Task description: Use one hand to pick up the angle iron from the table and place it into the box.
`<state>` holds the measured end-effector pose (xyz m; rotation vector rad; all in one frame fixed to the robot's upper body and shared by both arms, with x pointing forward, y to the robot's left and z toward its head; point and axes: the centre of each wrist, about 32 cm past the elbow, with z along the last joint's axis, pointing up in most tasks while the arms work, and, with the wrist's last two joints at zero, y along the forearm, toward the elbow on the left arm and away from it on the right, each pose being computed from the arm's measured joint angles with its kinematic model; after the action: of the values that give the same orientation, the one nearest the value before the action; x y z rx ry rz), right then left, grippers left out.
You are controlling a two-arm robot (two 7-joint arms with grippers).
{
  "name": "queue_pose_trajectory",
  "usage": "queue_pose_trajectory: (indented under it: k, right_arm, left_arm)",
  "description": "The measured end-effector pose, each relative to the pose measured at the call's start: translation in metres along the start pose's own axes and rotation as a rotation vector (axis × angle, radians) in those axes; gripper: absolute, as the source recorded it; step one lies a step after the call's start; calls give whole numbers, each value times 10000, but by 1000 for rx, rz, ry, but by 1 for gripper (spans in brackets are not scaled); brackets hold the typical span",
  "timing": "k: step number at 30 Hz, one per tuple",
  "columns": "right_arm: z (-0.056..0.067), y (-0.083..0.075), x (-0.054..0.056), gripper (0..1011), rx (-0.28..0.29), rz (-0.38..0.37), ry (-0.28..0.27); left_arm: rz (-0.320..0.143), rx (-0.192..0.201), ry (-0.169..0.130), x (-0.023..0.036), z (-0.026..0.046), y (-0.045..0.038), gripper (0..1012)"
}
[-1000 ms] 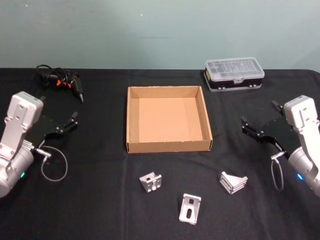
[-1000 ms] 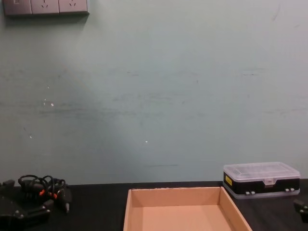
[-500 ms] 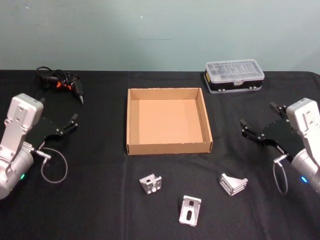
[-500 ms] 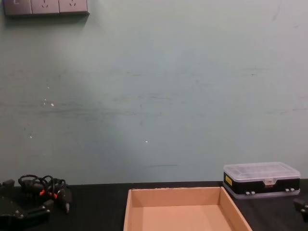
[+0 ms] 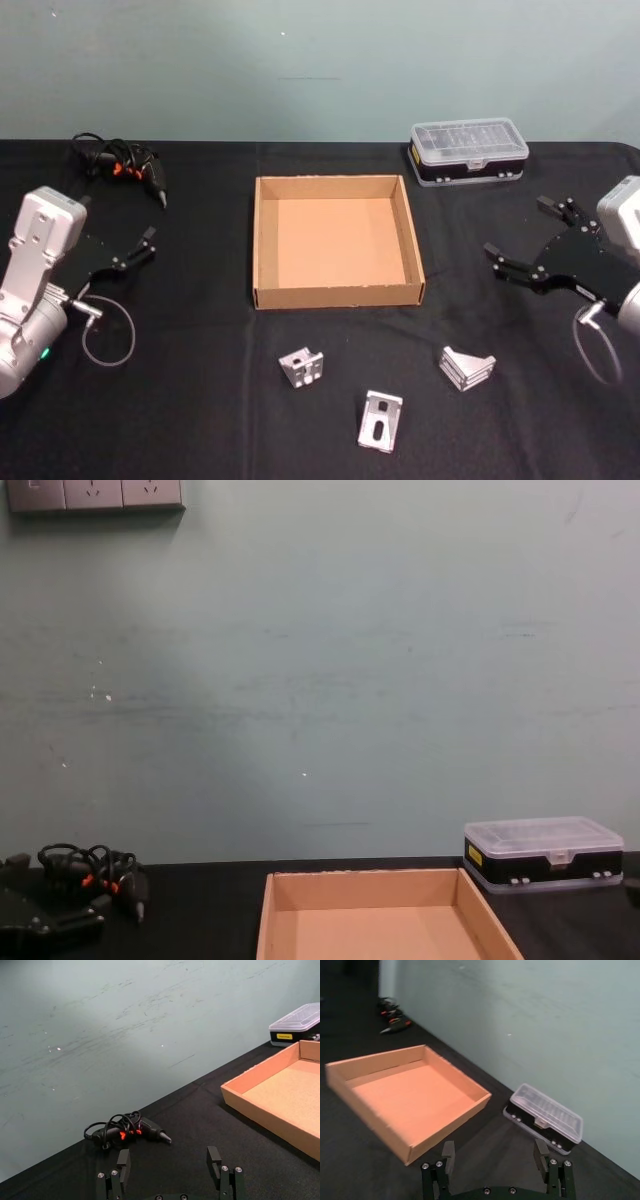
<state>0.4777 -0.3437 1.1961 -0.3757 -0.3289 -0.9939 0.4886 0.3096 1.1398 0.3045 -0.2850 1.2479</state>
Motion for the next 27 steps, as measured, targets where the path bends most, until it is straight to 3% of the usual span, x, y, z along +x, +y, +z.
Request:
queue_pose_trajectory:
  k: [14,21,27]
  right_arm:
    - [481,-202,507,1003,-131,294,-129]
    - [747,-248,757,1003,-205,438,-232]
    - [878,-229,829,1002,-243,542,-302]
  left_arm:
    - [0,0,0,0,0,0,1000]
    - [0,0,0,0,0,0,1000]
    - [0,0,0,0,0,0,1000]
